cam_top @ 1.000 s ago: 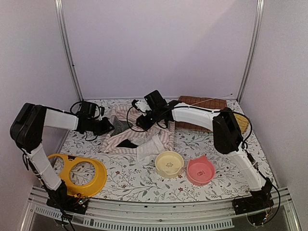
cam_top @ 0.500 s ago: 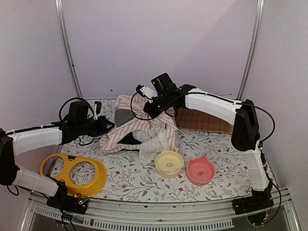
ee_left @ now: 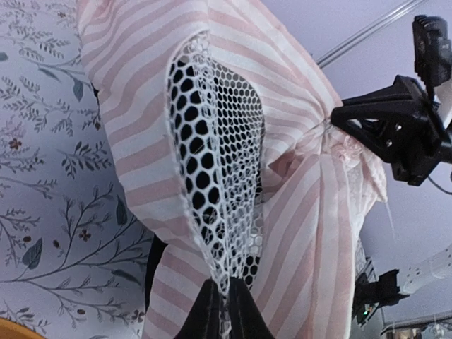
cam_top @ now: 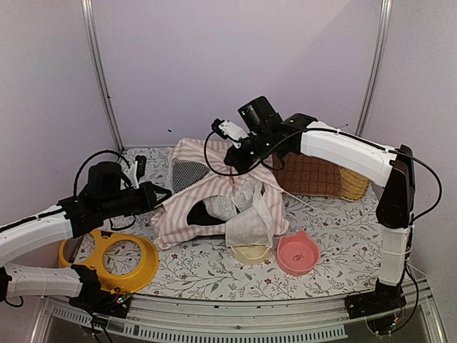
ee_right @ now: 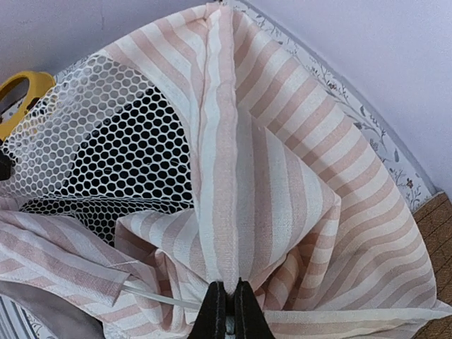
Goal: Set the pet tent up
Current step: Adjust the tent at the center of the board.
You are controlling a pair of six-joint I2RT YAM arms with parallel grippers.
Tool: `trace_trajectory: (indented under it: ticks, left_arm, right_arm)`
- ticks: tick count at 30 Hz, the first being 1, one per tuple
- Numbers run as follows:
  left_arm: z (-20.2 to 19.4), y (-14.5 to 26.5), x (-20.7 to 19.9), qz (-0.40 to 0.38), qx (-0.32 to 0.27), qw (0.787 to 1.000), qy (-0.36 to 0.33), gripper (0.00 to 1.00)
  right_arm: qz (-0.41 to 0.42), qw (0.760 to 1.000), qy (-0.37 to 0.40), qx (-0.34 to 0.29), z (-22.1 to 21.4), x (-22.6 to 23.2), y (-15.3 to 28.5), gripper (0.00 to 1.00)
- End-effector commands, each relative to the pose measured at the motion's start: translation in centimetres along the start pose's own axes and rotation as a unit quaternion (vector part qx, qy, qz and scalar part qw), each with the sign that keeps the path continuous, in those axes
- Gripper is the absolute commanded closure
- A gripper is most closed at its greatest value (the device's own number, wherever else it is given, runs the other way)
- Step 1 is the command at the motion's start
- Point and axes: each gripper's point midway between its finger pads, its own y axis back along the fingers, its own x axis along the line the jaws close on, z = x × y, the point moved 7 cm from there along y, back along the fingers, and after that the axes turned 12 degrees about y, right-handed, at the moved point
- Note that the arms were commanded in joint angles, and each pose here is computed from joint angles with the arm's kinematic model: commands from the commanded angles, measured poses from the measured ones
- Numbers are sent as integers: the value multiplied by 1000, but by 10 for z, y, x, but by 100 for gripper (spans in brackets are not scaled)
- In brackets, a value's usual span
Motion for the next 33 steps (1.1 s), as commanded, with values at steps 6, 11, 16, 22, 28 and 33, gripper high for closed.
trace_trajectory:
  ticks: [6, 11, 16, 22, 28, 33]
  left_arm:
    - [-30, 23, 58, 102, -39, 993, 47, 56]
    - [10, 21, 69, 107, -74, 990, 50, 53]
    - [45, -10, 76, 88, -69, 993, 39, 58]
    - [76, -77, 92, 88, -23, 995, 36, 60]
    - [90, -131, 127, 91, 19, 993, 68, 59]
    - [91, -145, 135, 86, 30, 993, 78, 60]
  right_arm:
    - [51, 998, -20, 20, -65, 59, -5, 100]
    - [53, 997, -26, 51, -85, 69, -16, 100]
    - [44, 997, -44, 53, -91, 70, -15, 100]
    - [28, 994, -62, 86, -105, 71, -21, 100]
    - [29, 991, -82, 105, -117, 75, -27, 99]
    - [29, 992, -82, 94, -107, 73, -21, 71]
